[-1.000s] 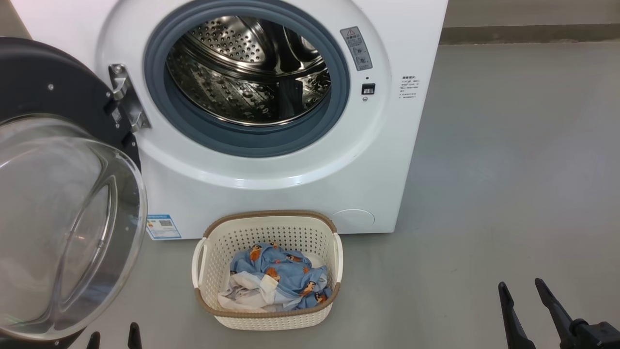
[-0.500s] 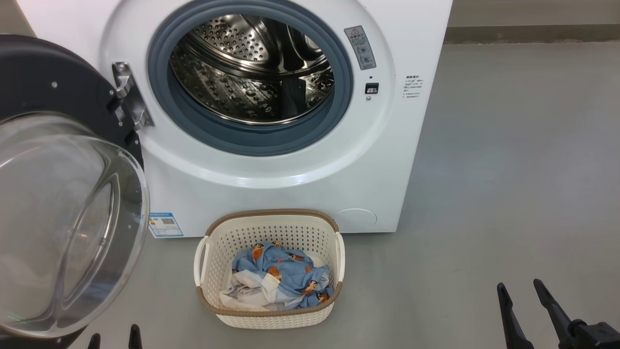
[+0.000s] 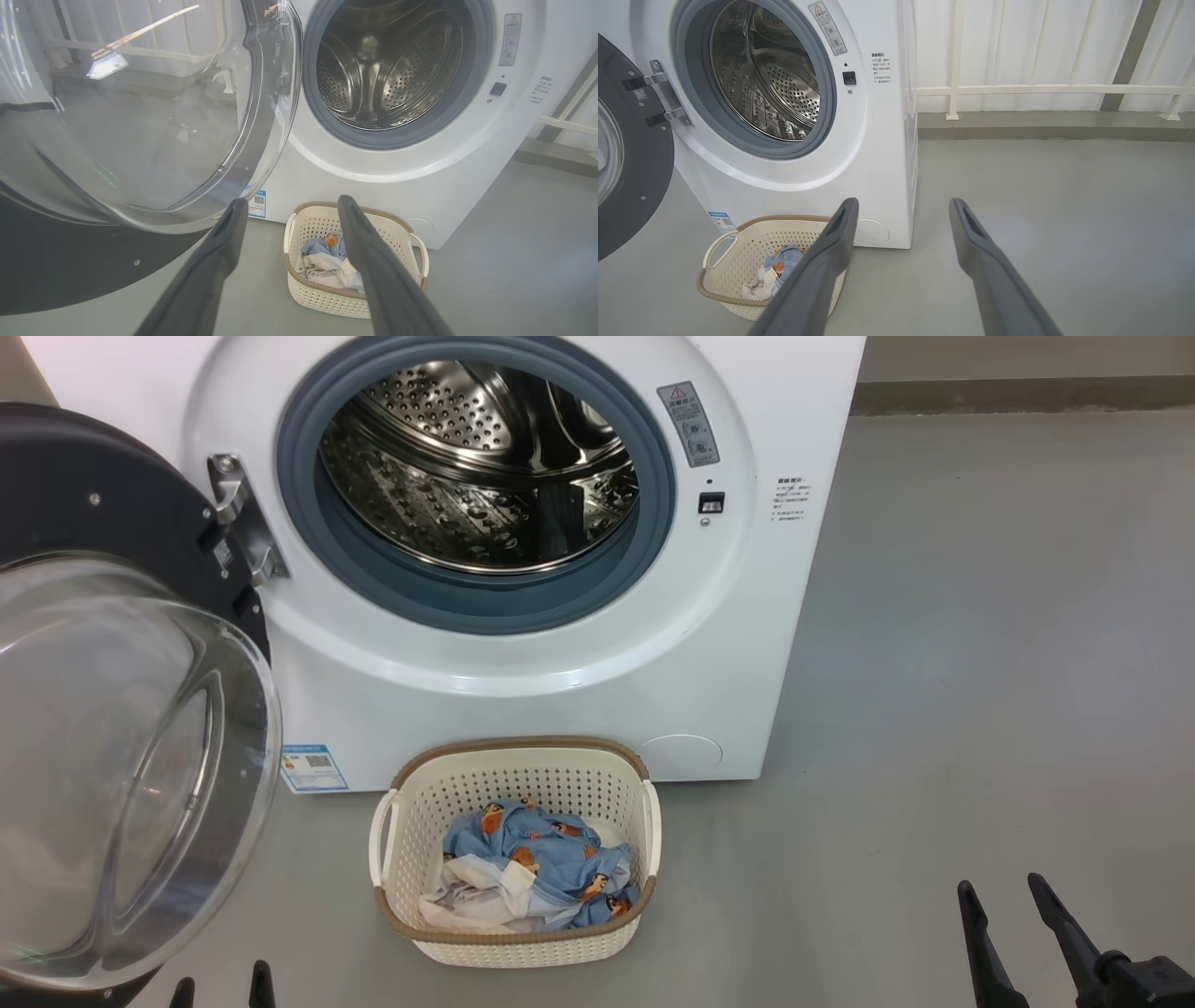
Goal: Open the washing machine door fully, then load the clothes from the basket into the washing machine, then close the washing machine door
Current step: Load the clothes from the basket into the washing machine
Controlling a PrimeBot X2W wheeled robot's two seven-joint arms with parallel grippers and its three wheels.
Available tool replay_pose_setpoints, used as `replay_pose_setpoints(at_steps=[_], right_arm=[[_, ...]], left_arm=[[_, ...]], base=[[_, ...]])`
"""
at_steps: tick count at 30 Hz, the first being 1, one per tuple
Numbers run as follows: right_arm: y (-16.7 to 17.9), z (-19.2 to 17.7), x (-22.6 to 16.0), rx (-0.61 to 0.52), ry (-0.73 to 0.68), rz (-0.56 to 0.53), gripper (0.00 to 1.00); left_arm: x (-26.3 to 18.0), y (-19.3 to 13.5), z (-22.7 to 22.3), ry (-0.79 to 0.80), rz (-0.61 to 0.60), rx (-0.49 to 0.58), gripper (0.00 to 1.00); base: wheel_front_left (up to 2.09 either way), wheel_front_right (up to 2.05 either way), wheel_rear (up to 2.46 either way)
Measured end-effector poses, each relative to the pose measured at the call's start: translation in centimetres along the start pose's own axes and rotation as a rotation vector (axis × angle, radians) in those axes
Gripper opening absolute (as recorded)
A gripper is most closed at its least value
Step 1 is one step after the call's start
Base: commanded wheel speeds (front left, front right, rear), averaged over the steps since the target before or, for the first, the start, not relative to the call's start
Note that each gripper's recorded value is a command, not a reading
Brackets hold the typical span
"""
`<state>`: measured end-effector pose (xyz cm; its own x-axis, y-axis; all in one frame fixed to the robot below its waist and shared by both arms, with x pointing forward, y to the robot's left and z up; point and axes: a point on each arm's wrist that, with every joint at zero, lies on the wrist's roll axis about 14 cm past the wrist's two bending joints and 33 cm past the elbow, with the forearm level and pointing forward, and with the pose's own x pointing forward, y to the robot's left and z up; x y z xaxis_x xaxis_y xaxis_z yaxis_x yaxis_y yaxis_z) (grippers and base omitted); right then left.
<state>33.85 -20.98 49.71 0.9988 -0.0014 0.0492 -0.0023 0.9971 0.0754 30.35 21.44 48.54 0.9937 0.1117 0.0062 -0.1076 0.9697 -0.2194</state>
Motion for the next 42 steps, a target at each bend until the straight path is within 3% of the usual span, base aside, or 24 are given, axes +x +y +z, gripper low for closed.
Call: replay_pose_setpoints(at_steps=[24, 42], right_arm=[[-0.01, -0.31, 0.11, 0.001, 0.010, -0.001, 1.00], [0.01, -0.45, 0.20, 0.001, 0.014, 0.000, 1.00]], left_arm=[[-0.02, 0.33, -0.54, 0.019, 0.025, 0.012, 1.00], [-0.03, 0.22, -0.69, 0.023, 0.022, 0.007, 1.00]], base=[[1.11, -1.11, 0.00], [0.10, -0.10, 0.00]])
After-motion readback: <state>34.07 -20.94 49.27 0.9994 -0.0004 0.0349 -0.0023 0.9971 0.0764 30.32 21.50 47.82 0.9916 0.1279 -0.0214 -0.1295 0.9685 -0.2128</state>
